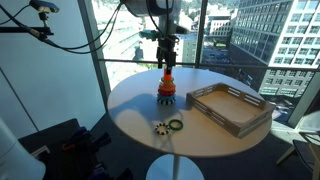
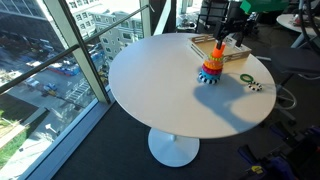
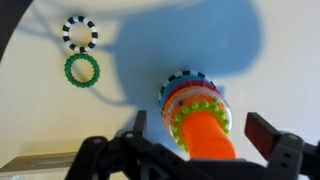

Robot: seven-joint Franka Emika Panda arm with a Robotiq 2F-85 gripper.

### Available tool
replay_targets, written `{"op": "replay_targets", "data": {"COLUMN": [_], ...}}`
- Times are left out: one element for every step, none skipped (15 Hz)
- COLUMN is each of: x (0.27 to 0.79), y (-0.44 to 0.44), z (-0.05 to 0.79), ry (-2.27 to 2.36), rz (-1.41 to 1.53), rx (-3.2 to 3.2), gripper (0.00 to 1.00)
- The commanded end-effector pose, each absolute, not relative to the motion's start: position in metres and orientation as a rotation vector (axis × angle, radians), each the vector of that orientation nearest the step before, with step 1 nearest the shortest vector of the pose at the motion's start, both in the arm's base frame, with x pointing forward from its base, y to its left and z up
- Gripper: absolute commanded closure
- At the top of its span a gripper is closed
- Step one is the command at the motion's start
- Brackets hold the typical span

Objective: Pick up the light green ring and put it on the rings stacking stand

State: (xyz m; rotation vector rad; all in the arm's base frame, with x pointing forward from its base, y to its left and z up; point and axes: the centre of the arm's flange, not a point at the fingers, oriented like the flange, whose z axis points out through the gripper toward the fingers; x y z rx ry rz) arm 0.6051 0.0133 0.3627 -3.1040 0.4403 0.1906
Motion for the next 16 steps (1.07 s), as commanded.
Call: {"op": "replay_targets", "data": {"x": [0.587, 0.583, 0.577, 0.572, 0.568, 0.561, 0.554, 0.547, 0.540, 0.533, 0.527, 0.521, 0.516, 0.511, 0.507, 0.503], "y": [0.005, 0.004, 0.001, 0.000, -0.002, -0.005, -0.007, -0.010, -0.013, -0.015, -0.018, -0.021, -0.024, -0.026, -0.028, -0.031], "z": [0.379, 0.381, 0.383, 0.385, 0.388, 0.391, 0.395, 0.399, 0.405, 0.410, 0.416, 0.422, 0.428, 0.434, 0.440, 0.446], "ry": [0.412, 0.407, 0.394, 0.384, 0.372, 0.356, 0.343, 0.330, 0.322, 0.321, 0.322, 0.325, 0.328, 0.321, 0.322, 0.315], "rz": [0.222, 0.226, 0.230, 0.232, 0.238, 0.246, 0.263, 0.275, 0.282, 0.289, 0.295, 0.296, 0.291, 0.281, 0.261, 0.242], "rx": [-3.138, -3.145, -3.151, -3.154, -3.154, -3.150, -3.145, -3.146, -3.150, -3.153, -3.156, -3.163, -3.168, -3.171, -3.177, -3.179], "gripper": [0.00, 0.00, 0.00, 0.00, 0.00, 0.00, 0.00, 0.00, 0.00, 0.00, 0.00, 0.00, 0.00, 0.00, 0.00, 0.00]}}
